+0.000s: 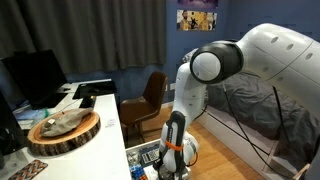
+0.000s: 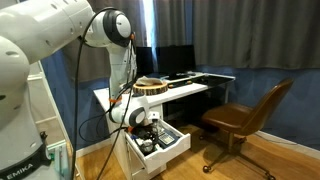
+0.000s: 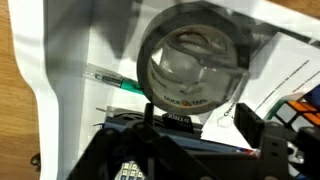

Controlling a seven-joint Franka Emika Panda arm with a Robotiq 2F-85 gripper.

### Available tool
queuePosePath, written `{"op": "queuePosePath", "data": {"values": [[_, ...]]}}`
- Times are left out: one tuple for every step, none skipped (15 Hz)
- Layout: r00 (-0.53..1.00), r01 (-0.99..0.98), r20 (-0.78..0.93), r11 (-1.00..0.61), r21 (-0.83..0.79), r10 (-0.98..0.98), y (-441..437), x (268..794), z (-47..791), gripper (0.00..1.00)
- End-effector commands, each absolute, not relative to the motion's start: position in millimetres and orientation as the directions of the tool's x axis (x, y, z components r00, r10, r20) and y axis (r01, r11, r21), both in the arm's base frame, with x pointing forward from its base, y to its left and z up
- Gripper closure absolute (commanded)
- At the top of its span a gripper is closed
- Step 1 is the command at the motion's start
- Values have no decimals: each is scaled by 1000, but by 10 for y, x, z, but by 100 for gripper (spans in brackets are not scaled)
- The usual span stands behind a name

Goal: Put the tape inside the drawer

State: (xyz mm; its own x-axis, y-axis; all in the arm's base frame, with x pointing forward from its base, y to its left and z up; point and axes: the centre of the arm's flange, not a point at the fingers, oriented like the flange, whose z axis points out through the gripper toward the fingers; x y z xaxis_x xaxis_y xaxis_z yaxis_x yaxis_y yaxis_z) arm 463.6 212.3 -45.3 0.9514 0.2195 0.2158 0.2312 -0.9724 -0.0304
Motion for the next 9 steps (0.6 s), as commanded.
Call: {"op": "queuePosePath", "data": {"values": [[948, 238, 227, -971, -35, 225, 2128, 4652, -426, 0], [945, 240, 234, -970, -29, 227, 2132, 4649, -377, 0], [942, 241, 246, -970, -29, 227, 2135, 4649, -310, 0], [939, 241, 261, -970, -30, 225, 2143, 4644, -195, 0], [938, 237, 269, -971, -37, 219, 2155, 4641, -71, 0], [941, 229, 266, -972, -44, 210, 2169, 4637, 43, 0], [942, 225, 266, -973, -51, 204, 2181, 4632, 156, 0], [944, 217, 265, -975, -54, 195, 2191, 4612, 305, 0], [946, 209, 264, -976, -56, 187, 2198, 4589, 428, 0]]}}
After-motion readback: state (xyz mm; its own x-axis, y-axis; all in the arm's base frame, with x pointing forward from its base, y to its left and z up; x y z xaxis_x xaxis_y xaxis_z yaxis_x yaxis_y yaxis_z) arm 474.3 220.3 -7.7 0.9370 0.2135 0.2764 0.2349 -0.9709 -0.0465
